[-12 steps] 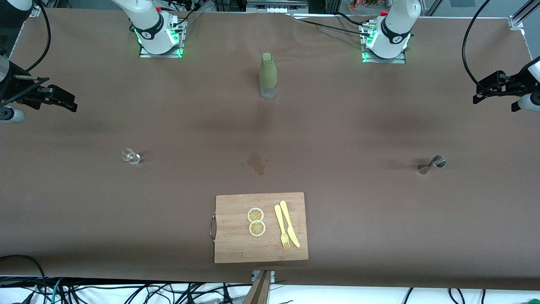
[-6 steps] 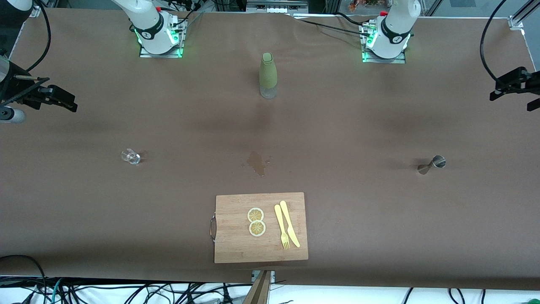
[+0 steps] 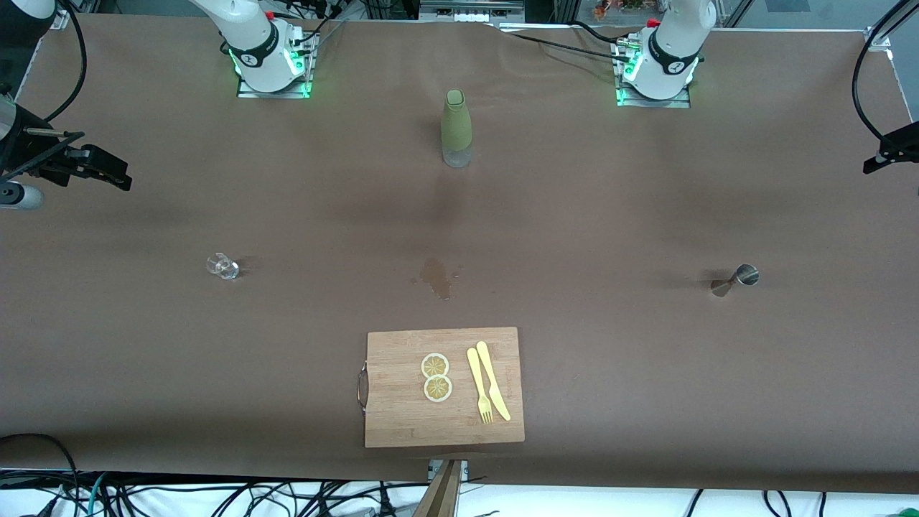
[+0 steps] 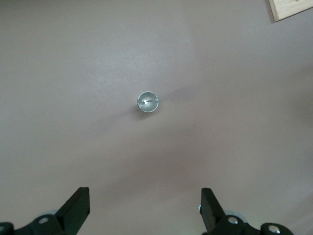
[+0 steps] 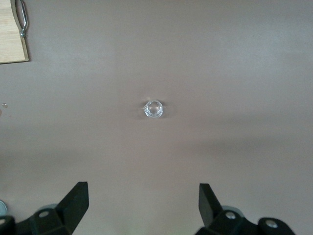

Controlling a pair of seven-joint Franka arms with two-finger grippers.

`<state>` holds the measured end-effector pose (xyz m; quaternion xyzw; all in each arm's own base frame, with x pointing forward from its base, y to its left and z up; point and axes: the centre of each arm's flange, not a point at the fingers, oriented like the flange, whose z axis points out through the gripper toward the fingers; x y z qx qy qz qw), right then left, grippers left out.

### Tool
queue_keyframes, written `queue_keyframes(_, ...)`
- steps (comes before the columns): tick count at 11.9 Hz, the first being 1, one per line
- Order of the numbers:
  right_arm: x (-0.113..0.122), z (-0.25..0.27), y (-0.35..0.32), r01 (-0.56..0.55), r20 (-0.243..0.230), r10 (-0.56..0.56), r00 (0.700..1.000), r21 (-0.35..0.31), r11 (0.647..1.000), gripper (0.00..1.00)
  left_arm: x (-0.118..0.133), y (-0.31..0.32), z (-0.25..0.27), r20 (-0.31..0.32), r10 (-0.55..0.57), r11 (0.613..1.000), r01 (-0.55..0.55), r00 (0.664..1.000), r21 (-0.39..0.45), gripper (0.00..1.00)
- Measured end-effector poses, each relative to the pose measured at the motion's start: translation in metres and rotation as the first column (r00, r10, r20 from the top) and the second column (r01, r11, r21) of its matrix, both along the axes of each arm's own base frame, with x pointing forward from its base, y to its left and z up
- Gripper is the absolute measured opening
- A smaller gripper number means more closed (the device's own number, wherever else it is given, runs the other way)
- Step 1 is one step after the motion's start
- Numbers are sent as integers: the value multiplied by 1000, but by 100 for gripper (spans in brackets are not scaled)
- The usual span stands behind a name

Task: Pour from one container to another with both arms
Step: 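Move the right gripper to the glass beaker while the left gripper reaches the jigger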

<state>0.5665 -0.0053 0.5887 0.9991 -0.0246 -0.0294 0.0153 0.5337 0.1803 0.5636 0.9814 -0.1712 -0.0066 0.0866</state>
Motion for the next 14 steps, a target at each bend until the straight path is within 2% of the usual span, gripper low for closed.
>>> queue_keyframes(7, 3, -9, 0, 0, -16, 0, 1000, 0, 1000, 100, -17, 43, -73, 108, -116, 982, 130, 987, -137, 100)
queue_keyframes(9, 10, -24, 3, 1, -41, 1, 999, 40, 999, 100, -20, 47, -89, 146, -154, 971, 177, 977, -162, 100)
queue_keyframes(11, 17, -42, 3, -63, -68, 68, 995, 74, 995, 100, -23, 50, -103, 169, -189, 958, 220, 967, -185, 100)
queue_keyframes(14, 35, -93, -4, -246, -122, 261, 958, 127, 961, 100, -21, 59, -125, 216, -231, 934, 279, 949, -225, 100)
